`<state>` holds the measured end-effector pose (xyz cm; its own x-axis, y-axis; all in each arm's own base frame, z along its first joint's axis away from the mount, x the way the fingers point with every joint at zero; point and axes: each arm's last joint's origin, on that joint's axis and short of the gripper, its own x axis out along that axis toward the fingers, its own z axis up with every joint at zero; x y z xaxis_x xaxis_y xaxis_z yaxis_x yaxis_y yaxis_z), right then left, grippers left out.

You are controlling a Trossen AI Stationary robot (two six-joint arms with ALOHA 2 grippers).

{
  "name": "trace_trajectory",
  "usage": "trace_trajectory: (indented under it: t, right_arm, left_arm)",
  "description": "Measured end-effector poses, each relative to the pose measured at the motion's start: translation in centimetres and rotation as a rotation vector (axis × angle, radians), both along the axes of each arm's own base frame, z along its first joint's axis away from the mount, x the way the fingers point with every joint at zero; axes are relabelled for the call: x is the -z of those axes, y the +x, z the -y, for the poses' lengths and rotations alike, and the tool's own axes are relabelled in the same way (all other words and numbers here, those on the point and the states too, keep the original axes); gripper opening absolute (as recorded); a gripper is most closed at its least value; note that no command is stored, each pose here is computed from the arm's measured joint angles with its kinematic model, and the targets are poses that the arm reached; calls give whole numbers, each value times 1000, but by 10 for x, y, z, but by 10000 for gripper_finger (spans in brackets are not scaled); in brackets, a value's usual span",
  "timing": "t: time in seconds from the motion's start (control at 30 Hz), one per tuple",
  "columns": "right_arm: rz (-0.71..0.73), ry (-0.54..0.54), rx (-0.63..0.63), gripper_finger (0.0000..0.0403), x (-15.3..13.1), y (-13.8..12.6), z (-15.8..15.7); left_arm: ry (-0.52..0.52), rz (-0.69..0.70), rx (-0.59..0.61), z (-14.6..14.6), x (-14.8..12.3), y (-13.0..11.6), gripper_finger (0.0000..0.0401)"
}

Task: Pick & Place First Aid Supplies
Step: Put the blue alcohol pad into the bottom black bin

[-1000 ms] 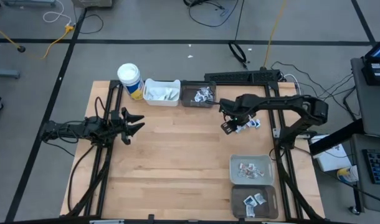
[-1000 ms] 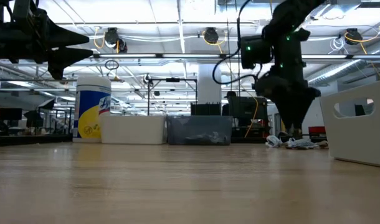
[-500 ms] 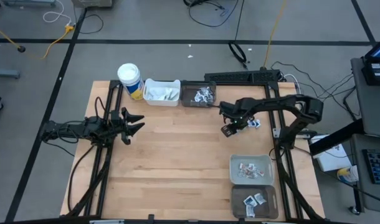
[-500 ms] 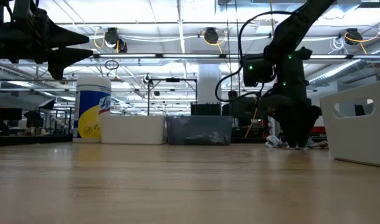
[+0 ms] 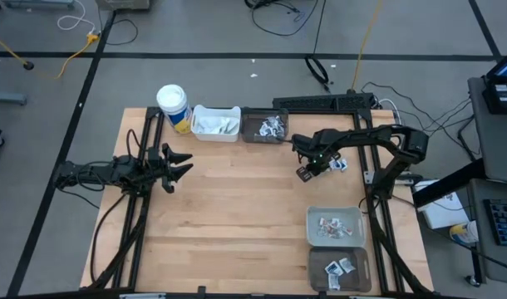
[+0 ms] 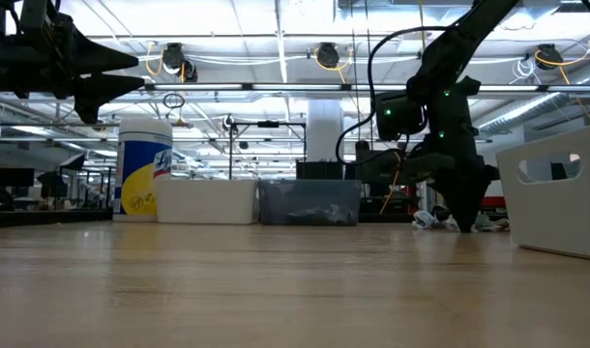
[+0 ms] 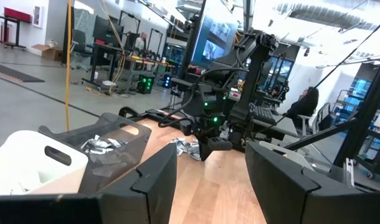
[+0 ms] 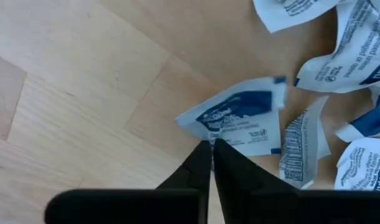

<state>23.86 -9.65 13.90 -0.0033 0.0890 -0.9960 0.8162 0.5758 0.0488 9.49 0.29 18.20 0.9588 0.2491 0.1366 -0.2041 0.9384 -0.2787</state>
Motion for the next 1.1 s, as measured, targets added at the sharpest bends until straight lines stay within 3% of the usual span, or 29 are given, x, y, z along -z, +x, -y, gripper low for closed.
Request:
trace_trajectory:
  t: [0.3,0.73,1.1]
  right_arm:
    - [2,-2,16,2,-8,-1,0]
    - [22,-10,74,1,-92,-5,-22]
    - [-12,-14,211,0,-122,-23,-49]
  left_arm:
    - [0,0,0,0,0,0,196]
    - [0,0,0,0,0,0,196]
    - [0,0,0,0,0,0,196]
